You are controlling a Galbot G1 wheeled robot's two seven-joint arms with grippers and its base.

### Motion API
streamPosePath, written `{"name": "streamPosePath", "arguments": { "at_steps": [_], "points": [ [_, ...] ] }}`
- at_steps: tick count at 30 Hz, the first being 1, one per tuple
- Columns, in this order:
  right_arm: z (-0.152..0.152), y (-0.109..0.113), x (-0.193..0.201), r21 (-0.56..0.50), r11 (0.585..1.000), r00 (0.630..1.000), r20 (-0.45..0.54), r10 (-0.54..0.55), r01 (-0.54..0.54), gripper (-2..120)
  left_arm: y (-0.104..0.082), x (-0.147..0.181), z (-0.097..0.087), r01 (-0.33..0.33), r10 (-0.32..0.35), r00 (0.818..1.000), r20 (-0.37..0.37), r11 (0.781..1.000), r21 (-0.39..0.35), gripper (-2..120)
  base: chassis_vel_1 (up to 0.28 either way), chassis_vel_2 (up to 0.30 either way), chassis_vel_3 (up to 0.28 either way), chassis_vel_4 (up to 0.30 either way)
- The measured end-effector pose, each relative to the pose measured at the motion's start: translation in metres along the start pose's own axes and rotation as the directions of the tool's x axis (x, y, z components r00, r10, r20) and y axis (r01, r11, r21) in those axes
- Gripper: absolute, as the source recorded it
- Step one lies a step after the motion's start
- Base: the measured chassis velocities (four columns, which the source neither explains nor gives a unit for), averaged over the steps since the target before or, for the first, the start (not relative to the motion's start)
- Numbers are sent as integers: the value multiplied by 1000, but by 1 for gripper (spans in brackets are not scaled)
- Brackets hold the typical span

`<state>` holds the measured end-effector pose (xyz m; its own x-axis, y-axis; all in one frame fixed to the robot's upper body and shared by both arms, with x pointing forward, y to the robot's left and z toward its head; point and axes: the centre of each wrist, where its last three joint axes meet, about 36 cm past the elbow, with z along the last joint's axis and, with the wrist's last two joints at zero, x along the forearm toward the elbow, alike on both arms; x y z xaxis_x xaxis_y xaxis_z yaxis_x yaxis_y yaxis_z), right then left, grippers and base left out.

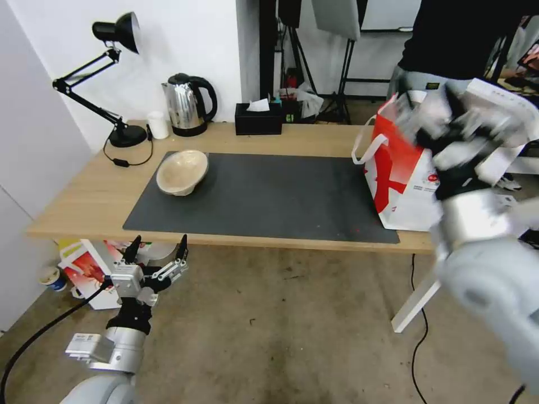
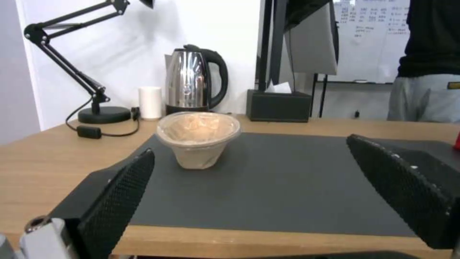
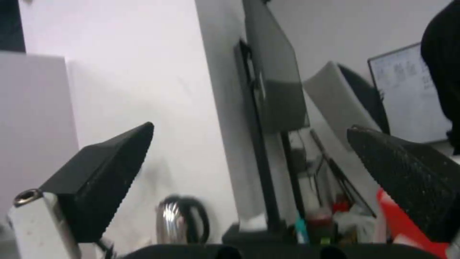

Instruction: Pick up the trash from the table and place it into the takeout bag.

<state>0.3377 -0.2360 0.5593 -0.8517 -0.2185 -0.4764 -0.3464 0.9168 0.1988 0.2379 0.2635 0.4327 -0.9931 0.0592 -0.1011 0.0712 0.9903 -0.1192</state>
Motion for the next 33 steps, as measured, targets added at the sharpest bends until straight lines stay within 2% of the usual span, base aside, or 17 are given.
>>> {"name": "streamPosePath", "arguments": {
  "at_steps": [3, 4, 8, 14, 19, 22, 26, 29, 33],
  "points": [
    [20, 19, 24, 11, 999, 998, -32, 46, -45, 100, 1, 0, 0, 3, -3, 1000, 2, 1000, -3, 100, 0, 0, 0, 0],
    [20, 19, 24, 11, 999, 998, -32, 46, -45, 100, 1, 0, 0, 3, -3, 1000, 2, 1000, -3, 100, 0, 0, 0, 0],
    [34, 42, 57, 17, 997, 994, -88, 72, -71, 100, 2, 0, 2, 5, -5, 1000, 0, 1000, -3, 100, 0, 0, 0, 0],
    [40, 54, 89, 34, 997, 985, -152, 79, -75, 100, 2, -1, 3, 7, -7, 1000, -1, 1000, -1, 100, 0, 0, 0, 0],
    [44, 56, 104, 101, 988, 976, -172, 135, -118, 100, 1, -1, 5, 7, -7, 1000, -4, 1000, 1, 100, 0, 0, 0, 0],
    [45, 58, 115, 188, 962, 951, -203, 233, -195, 100, 1, -1, 6, 8, -8, 1000, -5, 1000, 2, 100, 0, 0, 0, 0],
    [45, 60, 123, 240, 939, 930, -214, 299, -246, 100, 1, -1, 6, 9, -9, 1000, -7, 1000, 2, 100, 0, 0, 0, 0],
    [44, 63, 132, 299, 900, 891, -232, 391, -317, 100, 1, -1, 7, 9, -9, 1000, -8, 1000, 2, 100, 0, 0, 0, 0],
    [44, 64, 136, 330, 878, 872, -232, 432, -347, 100, 1, -1, 7, 10, -10, 1000, -8, 1000, 2, 100, 0, 0, 0, 0]
  ]
}}
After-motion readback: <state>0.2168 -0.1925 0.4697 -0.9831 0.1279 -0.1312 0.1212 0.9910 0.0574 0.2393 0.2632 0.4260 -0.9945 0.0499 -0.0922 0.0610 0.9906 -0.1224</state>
